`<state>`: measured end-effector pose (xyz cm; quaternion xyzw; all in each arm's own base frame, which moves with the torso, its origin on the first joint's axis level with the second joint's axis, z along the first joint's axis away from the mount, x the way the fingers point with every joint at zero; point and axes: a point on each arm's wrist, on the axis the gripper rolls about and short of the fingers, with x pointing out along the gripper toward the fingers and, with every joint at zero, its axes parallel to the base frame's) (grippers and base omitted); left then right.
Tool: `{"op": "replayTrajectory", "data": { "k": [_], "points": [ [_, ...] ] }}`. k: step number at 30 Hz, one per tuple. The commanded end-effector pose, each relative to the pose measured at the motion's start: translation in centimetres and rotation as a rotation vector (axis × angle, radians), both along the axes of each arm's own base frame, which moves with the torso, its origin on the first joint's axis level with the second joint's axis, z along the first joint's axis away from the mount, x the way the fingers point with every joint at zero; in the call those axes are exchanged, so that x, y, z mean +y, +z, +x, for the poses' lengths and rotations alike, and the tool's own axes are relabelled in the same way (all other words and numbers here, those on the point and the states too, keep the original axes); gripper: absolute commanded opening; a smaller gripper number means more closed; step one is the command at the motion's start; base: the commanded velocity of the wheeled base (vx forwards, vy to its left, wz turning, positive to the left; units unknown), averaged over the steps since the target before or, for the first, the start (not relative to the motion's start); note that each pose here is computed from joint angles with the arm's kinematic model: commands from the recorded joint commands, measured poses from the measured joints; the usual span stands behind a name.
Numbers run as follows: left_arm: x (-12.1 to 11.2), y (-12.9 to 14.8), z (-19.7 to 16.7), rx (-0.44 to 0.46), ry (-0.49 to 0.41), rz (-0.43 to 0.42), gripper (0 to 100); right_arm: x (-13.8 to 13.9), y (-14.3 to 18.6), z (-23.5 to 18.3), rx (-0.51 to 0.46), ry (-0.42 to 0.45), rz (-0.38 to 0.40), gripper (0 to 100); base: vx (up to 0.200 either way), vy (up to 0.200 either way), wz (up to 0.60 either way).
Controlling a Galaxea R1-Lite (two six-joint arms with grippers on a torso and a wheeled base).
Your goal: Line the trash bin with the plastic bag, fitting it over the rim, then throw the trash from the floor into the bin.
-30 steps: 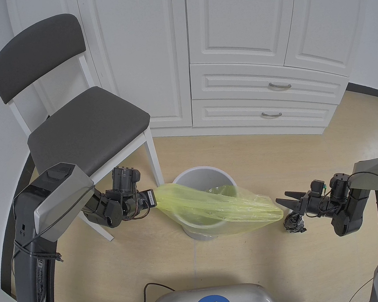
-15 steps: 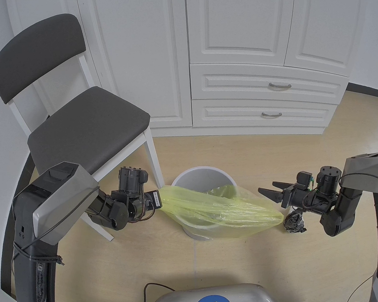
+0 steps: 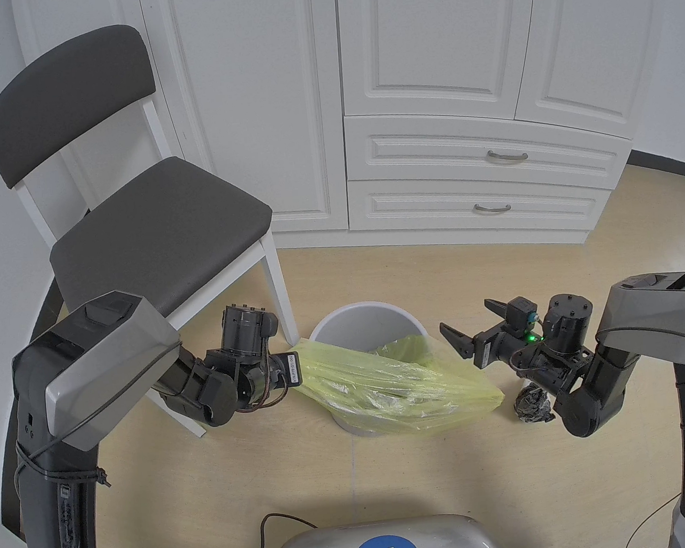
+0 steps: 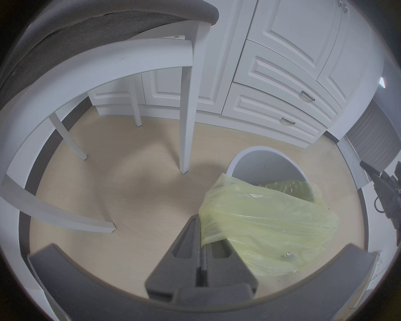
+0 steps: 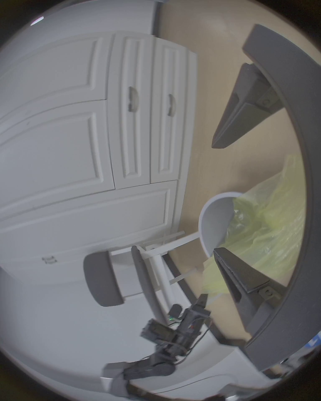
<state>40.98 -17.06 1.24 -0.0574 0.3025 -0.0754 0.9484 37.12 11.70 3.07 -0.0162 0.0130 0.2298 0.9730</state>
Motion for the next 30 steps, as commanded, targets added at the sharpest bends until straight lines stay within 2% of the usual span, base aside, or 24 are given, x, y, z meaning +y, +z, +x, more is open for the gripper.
{"op": "replayTrajectory", "data": {
  "k": [1, 2, 5, 15, 20, 21, 24, 30],
  "points": [
    [0.1, -0.2, -0.1, -0.009, -0.002, 0.005, 0, 1.9, -0.5, -0.4, -0.050, -0.009, -0.094, 100, 0.000, 0.000, 0.00],
    [0.1, -0.2, -0.2, -0.013, -0.003, 0.005, 0, 2.6, -1.7, -1.3, -0.046, -0.014, -0.198, 100, 0.000, 0.000, 0.00],
    [0.1, -0.3, -0.2, -0.013, -0.003, 0.005, 0, 3.3, -3.5, -2.1, -0.020, -0.003, -0.285, 100, 0.000, 0.000, 0.00],
    [0.3, -0.6, -0.5, 0.001, -0.007, 0.007, 0, 5.9, -5.2, -4.3, 0.025, 0.056, -0.336, 100, 0.000, 0.000, 0.00],
    [0.3, -0.4, -0.8, -0.020, -0.013, -0.003, 0, 6.4, -5.8, -4.2, 0.021, 0.031, -0.360, 100, 0.000, 0.000, 0.00],
    [0.4, -0.4, -0.8, -0.028, -0.013, -0.007, 100, 6.5, -5.8, -4.1, 0.016, 0.022, -0.362, 100, 0.000, 0.000, 0.00],
    [0.5, -0.3, -0.8, -0.039, -0.015, -0.005, 100, 6.8, -5.5, -4.3, 0.010, 0.022, -0.361, 100, 0.000, 0.000, 0.00],
    [0.8, -0.2, -1.2, -0.043, -0.048, 0.051, 100, 7.0, -5.7, -4.6, 0.017, 0.026, -0.369, 100, 0.000, 0.000, 0.00]
  ]
}}
